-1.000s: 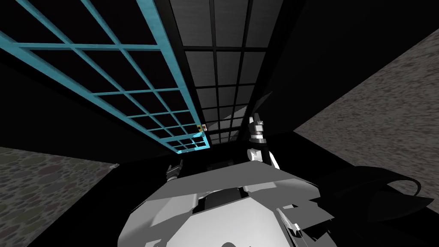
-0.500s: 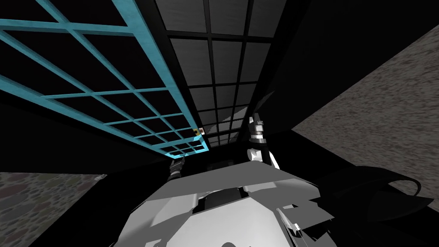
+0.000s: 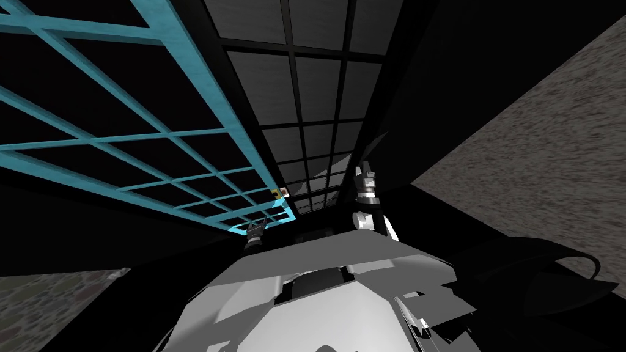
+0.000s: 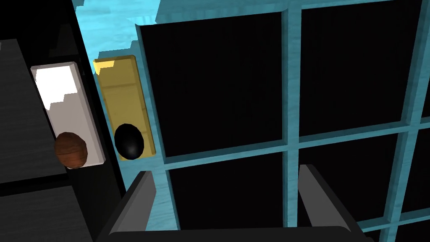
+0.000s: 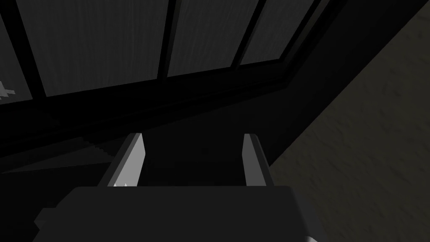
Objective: Pull the door open
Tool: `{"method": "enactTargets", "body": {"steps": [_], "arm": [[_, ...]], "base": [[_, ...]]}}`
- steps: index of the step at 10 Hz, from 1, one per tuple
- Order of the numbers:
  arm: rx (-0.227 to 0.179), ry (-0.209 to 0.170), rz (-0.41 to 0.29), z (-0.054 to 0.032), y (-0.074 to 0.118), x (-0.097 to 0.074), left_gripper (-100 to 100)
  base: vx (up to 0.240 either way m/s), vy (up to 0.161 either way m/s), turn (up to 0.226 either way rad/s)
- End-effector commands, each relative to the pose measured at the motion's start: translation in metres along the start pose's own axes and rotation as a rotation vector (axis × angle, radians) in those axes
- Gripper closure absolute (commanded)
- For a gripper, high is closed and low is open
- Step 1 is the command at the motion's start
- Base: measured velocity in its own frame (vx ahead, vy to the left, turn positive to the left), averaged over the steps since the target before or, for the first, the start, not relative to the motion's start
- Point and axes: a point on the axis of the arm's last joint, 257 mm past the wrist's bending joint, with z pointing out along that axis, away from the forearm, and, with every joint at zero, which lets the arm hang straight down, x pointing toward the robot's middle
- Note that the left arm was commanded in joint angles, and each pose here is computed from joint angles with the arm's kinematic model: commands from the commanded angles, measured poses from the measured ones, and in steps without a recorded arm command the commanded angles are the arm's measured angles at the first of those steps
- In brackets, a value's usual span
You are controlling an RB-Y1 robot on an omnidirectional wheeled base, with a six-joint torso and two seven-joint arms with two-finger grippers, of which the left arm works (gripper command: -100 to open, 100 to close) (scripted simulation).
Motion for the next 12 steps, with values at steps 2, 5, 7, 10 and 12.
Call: {"method": "enactTargets", "body": {"steps": [2,5,7,10,12], "arm": [[0.022,-0.033,-0.012,0.0134,-0.018,-0.015,-100],[0.039,-0.057,-0.020,0.0228,-0.030,-0.025,-100],[0.063,-0.091,-0.031,0.0349,-0.048,-0.039,-100],[0.081,-0.117,-0.040,0.0435,-0.061,-0.051,-100],[0.073,-0.105,-0.035,0.0395,-0.054,-0.046,100]], "base": [[0.086,0.000,-0.062],[0.142,0.000,-0.079],[0.119,-0.028,-0.077],[0.120,0.001,-0.043],[0.029,-0.001,-0.011]]}}
